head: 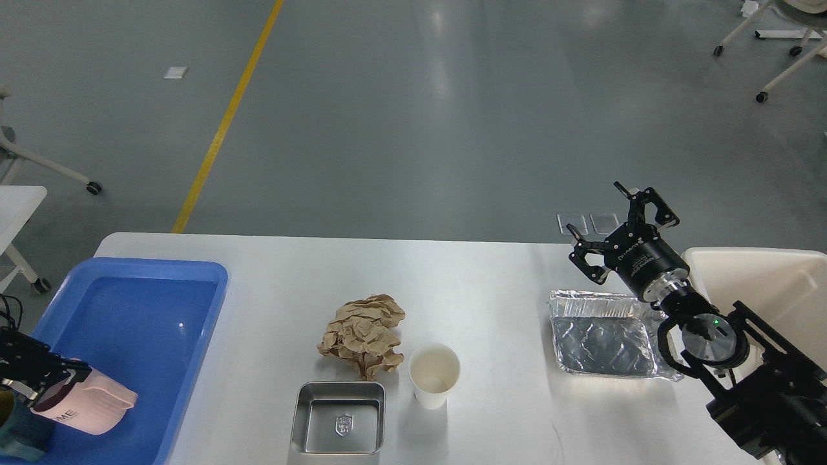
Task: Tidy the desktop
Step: 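Carry the pink mug into the blue tray and release it, then withdraw the left gripper from the mug above the blue tray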
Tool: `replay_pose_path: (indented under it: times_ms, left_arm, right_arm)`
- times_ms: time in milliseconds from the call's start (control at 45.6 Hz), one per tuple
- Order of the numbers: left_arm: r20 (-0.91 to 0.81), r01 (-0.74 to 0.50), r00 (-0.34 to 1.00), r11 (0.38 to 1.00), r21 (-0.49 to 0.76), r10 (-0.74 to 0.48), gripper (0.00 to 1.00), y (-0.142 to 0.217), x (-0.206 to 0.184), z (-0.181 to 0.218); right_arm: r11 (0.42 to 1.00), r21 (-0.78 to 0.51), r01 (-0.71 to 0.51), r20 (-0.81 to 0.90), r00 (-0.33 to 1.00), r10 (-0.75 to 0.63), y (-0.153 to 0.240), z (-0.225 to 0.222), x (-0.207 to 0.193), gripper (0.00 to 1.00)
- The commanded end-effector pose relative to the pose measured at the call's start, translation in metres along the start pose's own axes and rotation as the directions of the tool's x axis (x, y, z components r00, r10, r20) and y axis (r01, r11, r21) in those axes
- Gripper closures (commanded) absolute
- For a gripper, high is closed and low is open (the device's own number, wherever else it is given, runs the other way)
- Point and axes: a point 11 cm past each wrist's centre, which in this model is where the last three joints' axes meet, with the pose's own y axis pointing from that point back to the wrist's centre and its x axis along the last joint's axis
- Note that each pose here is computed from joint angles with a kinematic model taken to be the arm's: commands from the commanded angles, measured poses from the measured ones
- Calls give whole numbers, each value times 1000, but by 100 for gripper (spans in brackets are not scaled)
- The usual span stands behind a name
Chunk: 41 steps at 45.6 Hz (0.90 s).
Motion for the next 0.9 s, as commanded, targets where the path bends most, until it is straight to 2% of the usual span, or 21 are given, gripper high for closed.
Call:
replay_pose_path:
  times_ms: [0,175,263,351,416,460,482,657,876]
  left_arm:
    - [2,-10,1000,1000,-12,10,88,-4,4,2]
    - [6,-24,1000,1000,-15,24,81,-5,7,3]
    - [-19,-55,998,998,-29,55,70,-9,9,6]
    - [-92,-116,989,992,-40,112,52,-8,13,8]
    - [-160,-182,972,982,-40,174,31,-6,22,9]
    - [-221,-236,949,971,-30,224,12,-5,30,8]
    - [-249,-259,937,966,-19,246,9,-5,33,7]
    - [-468,-365,800,924,118,375,3,-14,52,-4]
    - [-670,-477,576,858,190,468,3,-30,82,-3]
  right_arm:
    - [1000,-2,1,2,1000,-1,0,1,0,0]
    - [1000,-1,-1,-1,1000,1,0,0,0,0]
    - [1000,-1,-3,-2,1000,3,1,0,1,0]
    - [1000,-1,-3,-2,1000,3,1,0,1,0]
    - [1000,-3,-2,-1,1000,2,1,1,1,0]
    - [1000,-5,-2,-3,1000,2,1,1,1,0]
    - [1000,-6,-3,-2,1000,3,1,2,1,0]
    - [1000,-11,-3,-4,1000,3,1,3,0,0]
    - [1000,-14,-6,-17,1000,6,1,3,1,0]
